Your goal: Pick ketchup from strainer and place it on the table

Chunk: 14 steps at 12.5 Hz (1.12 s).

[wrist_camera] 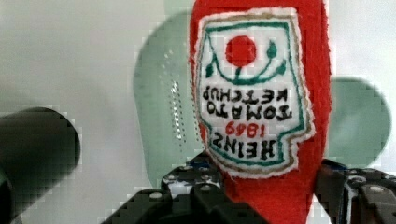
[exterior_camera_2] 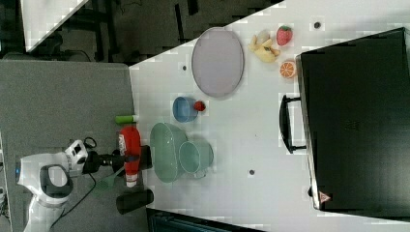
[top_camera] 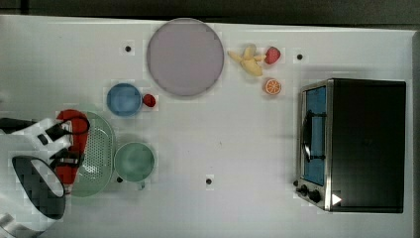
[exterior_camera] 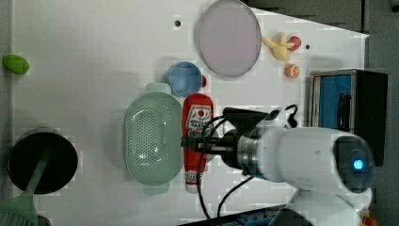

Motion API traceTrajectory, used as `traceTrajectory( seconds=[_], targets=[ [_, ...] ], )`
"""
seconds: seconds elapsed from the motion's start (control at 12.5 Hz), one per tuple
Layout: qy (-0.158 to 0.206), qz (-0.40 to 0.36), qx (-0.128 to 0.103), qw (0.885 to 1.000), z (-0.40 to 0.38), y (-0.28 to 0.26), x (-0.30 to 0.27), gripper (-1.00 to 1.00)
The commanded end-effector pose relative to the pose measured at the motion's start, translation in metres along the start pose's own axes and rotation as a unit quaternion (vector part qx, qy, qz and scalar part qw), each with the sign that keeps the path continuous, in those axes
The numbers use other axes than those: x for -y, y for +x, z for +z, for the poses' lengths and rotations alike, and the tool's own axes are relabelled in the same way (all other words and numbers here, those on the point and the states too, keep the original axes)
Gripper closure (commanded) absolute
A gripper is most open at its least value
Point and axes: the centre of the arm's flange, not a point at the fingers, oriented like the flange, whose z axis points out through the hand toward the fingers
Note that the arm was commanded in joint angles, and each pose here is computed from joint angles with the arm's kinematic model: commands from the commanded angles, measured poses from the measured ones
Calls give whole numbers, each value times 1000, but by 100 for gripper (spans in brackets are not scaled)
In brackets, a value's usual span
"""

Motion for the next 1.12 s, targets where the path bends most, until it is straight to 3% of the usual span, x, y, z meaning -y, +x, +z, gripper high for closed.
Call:
traceTrajectory(
  seconds=[0.08, 0.48, 0.8, 1.12],
  targets=[
    [-3, -8, 8, 1000, -33, 50, -62, -13],
    [-14, -33, -37, 999, -86, 103, -167, -13],
    [-19, -53, -40, 998, -96, 135, -271, -13],
    [-20, 0, -23, 1000, -81, 142, -355, -13]
  ],
)
